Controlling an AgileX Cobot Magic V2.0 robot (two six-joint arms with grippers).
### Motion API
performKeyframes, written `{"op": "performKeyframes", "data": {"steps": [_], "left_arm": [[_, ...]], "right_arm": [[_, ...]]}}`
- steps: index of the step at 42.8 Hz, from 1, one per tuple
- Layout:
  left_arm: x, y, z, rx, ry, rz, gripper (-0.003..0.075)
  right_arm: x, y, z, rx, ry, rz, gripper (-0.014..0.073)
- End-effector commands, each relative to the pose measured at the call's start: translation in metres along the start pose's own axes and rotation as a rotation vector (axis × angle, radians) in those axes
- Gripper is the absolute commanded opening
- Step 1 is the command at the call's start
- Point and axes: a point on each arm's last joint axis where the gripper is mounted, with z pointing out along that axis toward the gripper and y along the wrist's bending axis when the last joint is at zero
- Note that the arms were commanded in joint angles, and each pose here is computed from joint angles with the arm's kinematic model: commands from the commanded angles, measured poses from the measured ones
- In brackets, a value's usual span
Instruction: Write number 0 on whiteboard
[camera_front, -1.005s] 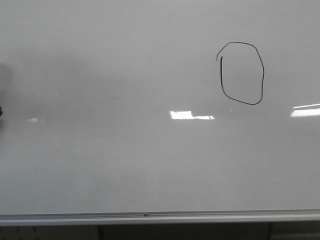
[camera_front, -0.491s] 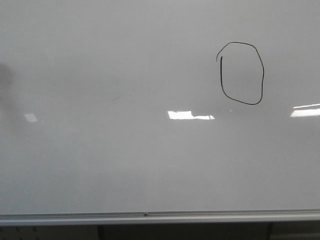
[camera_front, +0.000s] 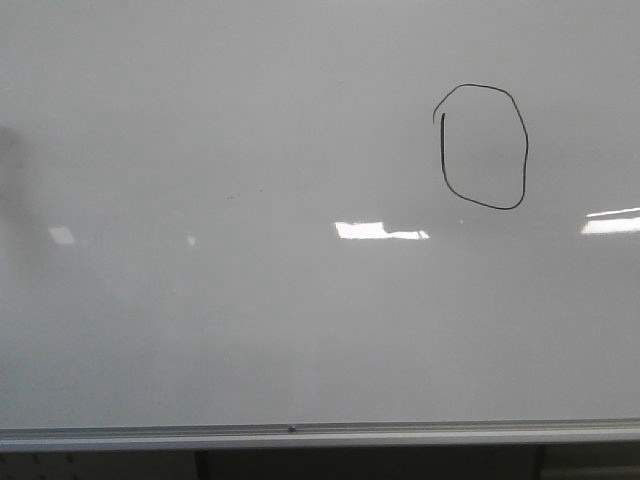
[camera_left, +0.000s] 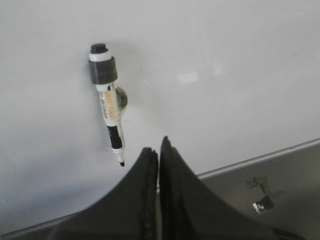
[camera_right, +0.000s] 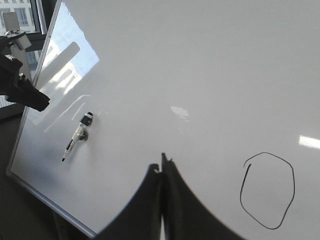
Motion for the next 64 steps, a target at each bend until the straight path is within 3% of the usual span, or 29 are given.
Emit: {"op": "performKeyframes", "data": {"steps": [1, 9, 18, 33, 42, 64], "left_arm": [[-0.012, -0.009, -0.028, -0.007, -0.148, -0.005, -0.0019], [0.003, -0.023, -0.064, -0.054, -0.31, 0.012, -0.0019], [0.051, -0.039, -0.09, -0.113, -0.515, -0.007, -0.002], [0.13, -0.061, -0.098, -0.108, -0.67, -0.014, -0.002], [0.141, -0.071, -0.108, -0.052, -0.74, -0.034, -0.002], [0.141, -0.072, -0.108, -0.048, -0.743, -0.036, -0.002]], "right_arm": [[-0.012, -0.003, 0.0, 0.036, -0.059, 0.012, -0.0069], [-0.012, -0.003, 0.0, 0.036, -0.059, 0.012, -0.0069], [-0.012, -0.003, 0.0, 0.036, -0.059, 0.012, -0.0069], [-0.012, -0.003, 0.0, 0.036, -0.059, 0.012, -0.0069], [-0.012, -0.003, 0.0, 0.036, -0.059, 0.012, -0.0069], [-0.012, -0.003, 0.0, 0.036, -0.059, 0.012, -0.0069]]}}
